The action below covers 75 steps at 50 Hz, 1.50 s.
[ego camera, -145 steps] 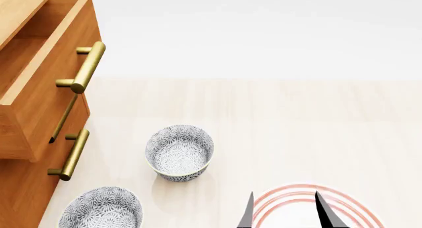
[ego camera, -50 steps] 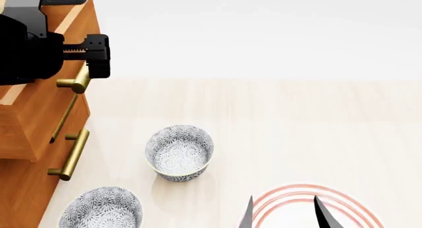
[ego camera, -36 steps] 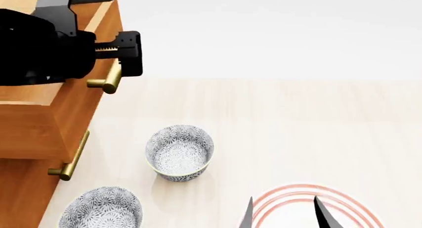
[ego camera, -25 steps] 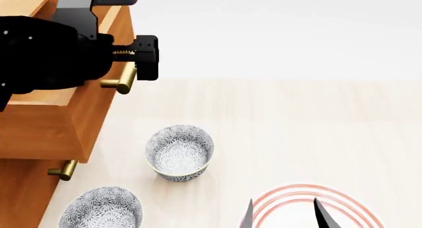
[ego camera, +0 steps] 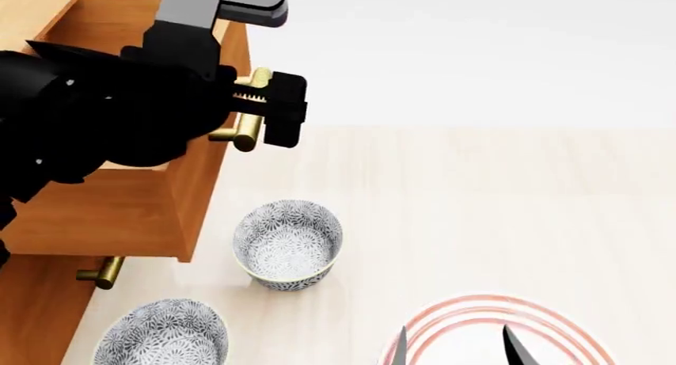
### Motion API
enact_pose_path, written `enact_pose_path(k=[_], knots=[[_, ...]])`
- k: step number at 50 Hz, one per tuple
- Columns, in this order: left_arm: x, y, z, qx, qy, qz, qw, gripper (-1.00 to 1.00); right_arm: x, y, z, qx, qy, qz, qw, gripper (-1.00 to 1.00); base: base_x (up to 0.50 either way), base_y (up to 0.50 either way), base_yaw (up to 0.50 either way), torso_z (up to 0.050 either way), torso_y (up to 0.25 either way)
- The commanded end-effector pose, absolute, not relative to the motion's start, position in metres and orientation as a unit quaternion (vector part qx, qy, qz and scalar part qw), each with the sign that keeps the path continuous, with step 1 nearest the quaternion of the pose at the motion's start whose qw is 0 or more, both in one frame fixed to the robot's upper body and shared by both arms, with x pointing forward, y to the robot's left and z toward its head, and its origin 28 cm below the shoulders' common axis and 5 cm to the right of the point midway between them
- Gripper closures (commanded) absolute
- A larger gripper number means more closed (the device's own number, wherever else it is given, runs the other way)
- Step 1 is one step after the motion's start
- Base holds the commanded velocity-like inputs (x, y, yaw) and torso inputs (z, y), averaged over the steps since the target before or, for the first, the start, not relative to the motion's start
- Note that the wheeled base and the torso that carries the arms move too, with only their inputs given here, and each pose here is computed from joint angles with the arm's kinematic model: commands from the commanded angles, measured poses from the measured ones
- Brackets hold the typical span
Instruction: Open the top drawer of the cabinet.
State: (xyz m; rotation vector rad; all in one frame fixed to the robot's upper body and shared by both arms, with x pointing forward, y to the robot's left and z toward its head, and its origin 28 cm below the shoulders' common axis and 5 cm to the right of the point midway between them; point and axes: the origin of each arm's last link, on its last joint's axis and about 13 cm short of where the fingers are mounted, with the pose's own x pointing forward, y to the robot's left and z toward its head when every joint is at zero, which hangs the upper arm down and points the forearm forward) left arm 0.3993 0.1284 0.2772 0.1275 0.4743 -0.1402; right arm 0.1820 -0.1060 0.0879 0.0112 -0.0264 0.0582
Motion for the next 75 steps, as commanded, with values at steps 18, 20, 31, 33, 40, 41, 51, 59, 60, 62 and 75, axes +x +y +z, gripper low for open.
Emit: enact_pose_path(k=[18,20,31,33,40,41,51,59,60,62,75], knots=[[0.358,0.065,0.266,-0.069,0.34,-0.237,0.907,-1.0,0.182,-0.107,0.087,0.004,-0.007,0.034,0.999,-1.0,-0.01,0.0,0.0,0.0,0.0],[0.356,0.063,0.269,-0.072,0.34,-0.242,0.906,-1.0,0.182,-0.107,0.087,0.004,-0.006,0.035,0.999,-1.0,-0.01,0.0,0.0,0.0,0.0],[0.352,0.057,0.278,-0.097,0.344,-0.238,0.903,-1.0,0.181,-0.104,0.085,0.002,-0.004,0.043,0.999,-1.0,-0.01,0.0,0.0,0.0,0.001],[0.351,0.056,0.279,-0.097,0.342,-0.242,0.903,-1.0,0.18,-0.104,0.084,0.002,-0.003,0.043,0.999,-1.0,-0.01,0.0,0.0,0.0,0.0],[0.343,0.049,0.284,-0.083,0.334,-0.255,0.904,-1.0,0.179,-0.105,0.084,0.002,-0.002,0.045,0.999,-1.0,-0.01,0.0,0.0,0.0,0.003],[0.342,0.048,0.285,-0.079,0.33,-0.257,0.905,-1.0,0.179,-0.105,0.084,0.002,-0.003,0.045,0.999,-1.0,0.0,0.0,0.0,0.0,0.0],[0.338,0.045,0.288,-0.075,0.326,-0.267,0.904,-1.0,0.177,-0.105,0.083,0.001,-0.003,0.045,0.999,-1.0,-0.01,0.0,0.0,0.0,0.002],[0.332,0.04,0.292,-0.07,0.316,-0.279,0.904,-1.0,0.176,-0.104,0.084,0.0,-0.003,0.046,0.999,-1.0,-0.01,0.0,0.0,0.0,0.004],[0.332,0.04,0.293,-0.065,0.312,-0.279,0.906,-1.0,0.176,-0.104,0.084,-0.001,-0.003,0.046,0.999,-1.0,-0.01,0.0,0.0,0.0,0.0],[0.331,0.039,0.294,-0.068,0.313,-0.28,0.905,-1.0,0.176,-0.104,0.084,-0.002,-0.003,0.046,0.999,-1.0,-0.01,0.0,0.0,0.0,0.006],[0.333,0.041,0.299,-0.059,0.302,-0.272,0.912,-1.0,0.173,-0.101,0.089,-0.006,-0.008,0.051,0.999,-1.0,-0.01,0.0,0.0,0.0,0.004]])
